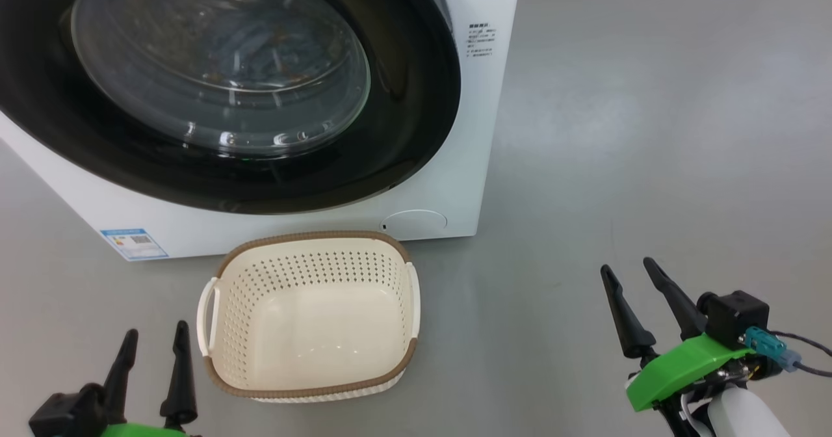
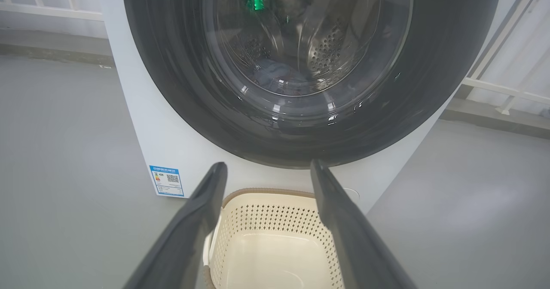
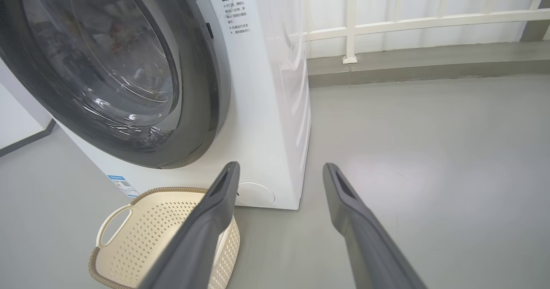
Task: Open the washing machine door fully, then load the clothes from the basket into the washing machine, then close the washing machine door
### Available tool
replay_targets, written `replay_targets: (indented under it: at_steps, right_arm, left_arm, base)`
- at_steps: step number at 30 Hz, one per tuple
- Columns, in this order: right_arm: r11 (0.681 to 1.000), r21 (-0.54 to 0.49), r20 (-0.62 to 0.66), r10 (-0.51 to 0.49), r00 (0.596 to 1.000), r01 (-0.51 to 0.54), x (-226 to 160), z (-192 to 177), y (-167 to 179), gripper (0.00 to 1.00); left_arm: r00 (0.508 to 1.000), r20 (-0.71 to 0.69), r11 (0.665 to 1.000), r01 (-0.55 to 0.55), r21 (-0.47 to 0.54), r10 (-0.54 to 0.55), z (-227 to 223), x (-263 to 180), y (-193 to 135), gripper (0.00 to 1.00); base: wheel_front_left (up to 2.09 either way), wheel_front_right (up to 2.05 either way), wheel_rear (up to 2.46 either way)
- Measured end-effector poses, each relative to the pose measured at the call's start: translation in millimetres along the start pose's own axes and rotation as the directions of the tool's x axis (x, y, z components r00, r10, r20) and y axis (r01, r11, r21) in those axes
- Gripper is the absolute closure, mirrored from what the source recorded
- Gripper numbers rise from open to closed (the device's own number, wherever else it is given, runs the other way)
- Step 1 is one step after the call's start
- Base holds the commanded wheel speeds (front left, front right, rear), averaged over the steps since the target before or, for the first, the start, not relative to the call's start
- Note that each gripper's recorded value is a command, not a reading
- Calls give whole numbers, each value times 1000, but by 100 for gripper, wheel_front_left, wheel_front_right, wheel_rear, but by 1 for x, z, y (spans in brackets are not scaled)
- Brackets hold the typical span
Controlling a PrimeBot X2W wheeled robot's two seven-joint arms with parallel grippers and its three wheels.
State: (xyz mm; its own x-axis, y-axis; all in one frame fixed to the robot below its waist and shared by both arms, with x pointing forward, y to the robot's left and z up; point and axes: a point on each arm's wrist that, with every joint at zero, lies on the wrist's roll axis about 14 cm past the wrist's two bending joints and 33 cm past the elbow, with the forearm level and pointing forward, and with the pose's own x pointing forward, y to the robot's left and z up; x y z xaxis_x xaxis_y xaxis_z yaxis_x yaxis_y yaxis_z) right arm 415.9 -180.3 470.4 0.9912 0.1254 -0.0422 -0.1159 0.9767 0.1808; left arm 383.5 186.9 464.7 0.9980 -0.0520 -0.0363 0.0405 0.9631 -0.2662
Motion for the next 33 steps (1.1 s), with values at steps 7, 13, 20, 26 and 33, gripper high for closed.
replay_targets:
  at_steps: [7, 13, 20, 26, 33]
  right_arm:
    - [999, 5, -2, -32, 999, 32, -13, -1, -9, 0]
    - [999, 12, -6, -45, 999, 46, -21, -4, -11, 0]
    - [998, 17, -11, -57, 998, 57, -25, -6, -14, 0]
    - [998, 22, -12, -62, 998, 62, -25, -7, -14, 0]
    - [996, 41, -80, -75, 994, 78, -34, -30, -13, 100]
  left_arm:
    - [1000, -5, 1000, -4, 2, 4, -1, -8, 1, 0]
    - [1000, 6, 1000, 0, 9, 0, 3, -9, 2, 0]
    - [1000, 4, 1000, 5, 11, -5, 3, -8, 1, 0]
    - [1000, 5, 1000, 3, 15, -3, 3, -7, 2, 0]
    - [999, -51, 1000, -9, -23, 8, -18, -12, -3, 100]
  base:
    - [0, 0, 0]
    - [0, 0, 0]
    - [0, 0, 0]
    - [0, 0, 0]
    - [0, 0, 0]
